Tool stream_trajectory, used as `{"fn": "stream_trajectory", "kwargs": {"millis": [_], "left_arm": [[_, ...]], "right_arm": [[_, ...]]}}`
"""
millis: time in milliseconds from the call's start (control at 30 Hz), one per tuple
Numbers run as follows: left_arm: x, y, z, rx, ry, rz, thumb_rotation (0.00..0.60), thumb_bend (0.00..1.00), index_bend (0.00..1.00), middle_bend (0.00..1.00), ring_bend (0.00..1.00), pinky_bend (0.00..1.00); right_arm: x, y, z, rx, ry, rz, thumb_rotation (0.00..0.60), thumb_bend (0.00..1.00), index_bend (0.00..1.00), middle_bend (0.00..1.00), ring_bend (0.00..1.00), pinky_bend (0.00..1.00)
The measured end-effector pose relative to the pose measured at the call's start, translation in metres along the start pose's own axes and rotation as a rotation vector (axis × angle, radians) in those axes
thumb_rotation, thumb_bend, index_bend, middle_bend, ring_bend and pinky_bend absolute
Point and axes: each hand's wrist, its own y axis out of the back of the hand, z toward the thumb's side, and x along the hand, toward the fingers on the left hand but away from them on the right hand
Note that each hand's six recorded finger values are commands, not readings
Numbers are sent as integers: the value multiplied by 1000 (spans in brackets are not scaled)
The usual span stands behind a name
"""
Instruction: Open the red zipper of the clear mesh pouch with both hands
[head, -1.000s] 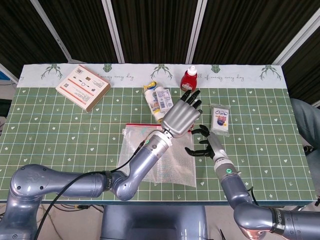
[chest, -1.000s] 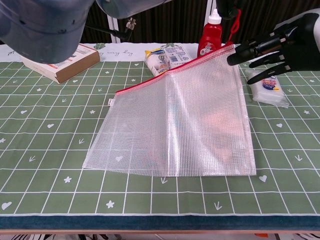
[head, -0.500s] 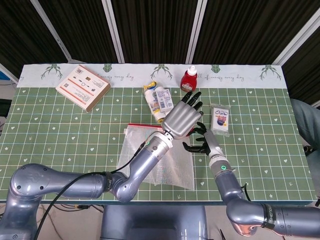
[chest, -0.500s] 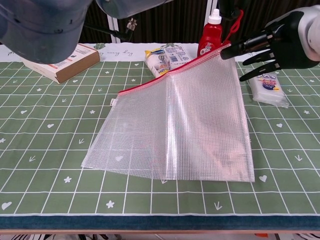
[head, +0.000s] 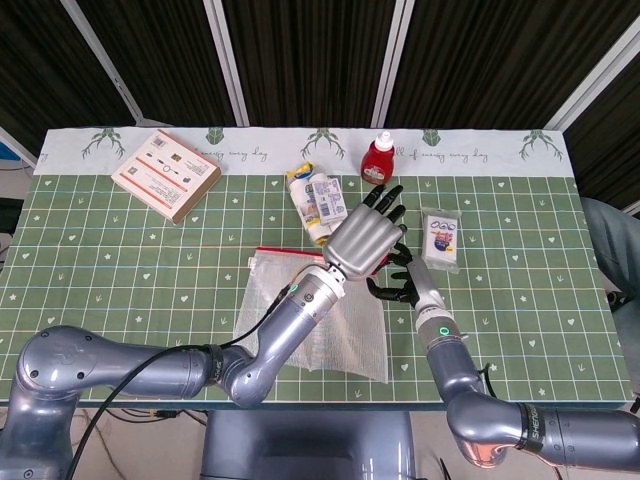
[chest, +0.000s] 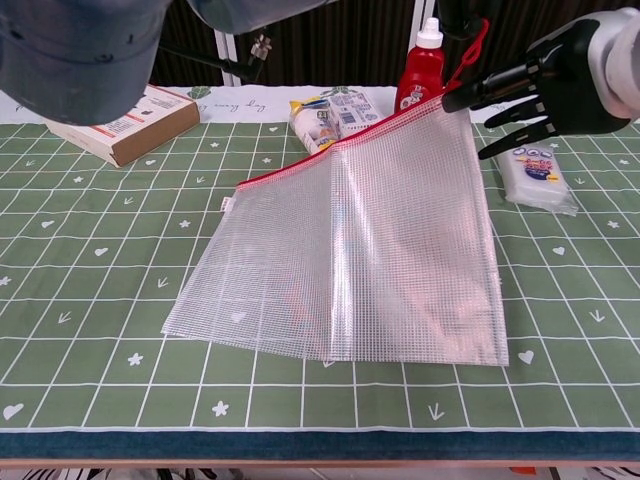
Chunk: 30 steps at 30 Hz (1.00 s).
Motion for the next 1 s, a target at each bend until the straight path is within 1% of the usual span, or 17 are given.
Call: {"fn": "stream_trajectory", "kwargs": {"millis": [133, 433, 733, 1000], "left_arm": [[0, 0, 0, 0, 0, 0, 600, 478, 607, 287, 51, 123], [-2, 0, 0, 1, -2, 0, 600, 478, 607, 286, 51, 123], [-4, 0, -3, -3, 2, -3, 600, 481, 606, 286, 51, 123], [-11, -4, -10, -10, 6, -16, 600, 483, 606, 286, 51, 123]], "right_arm": [[-1, 1, 1, -7, -4, -4, 600, 474, 541, 82, 0, 206], [-1, 4, -1, -23, -17, -5, 600, 535, 590, 109, 0, 206], [0, 3, 0, -30, -13, 1, 600, 547, 599, 116, 0, 206], [3, 4, 7, -45, 14, 6, 600, 550, 604, 119, 0, 206]]}}
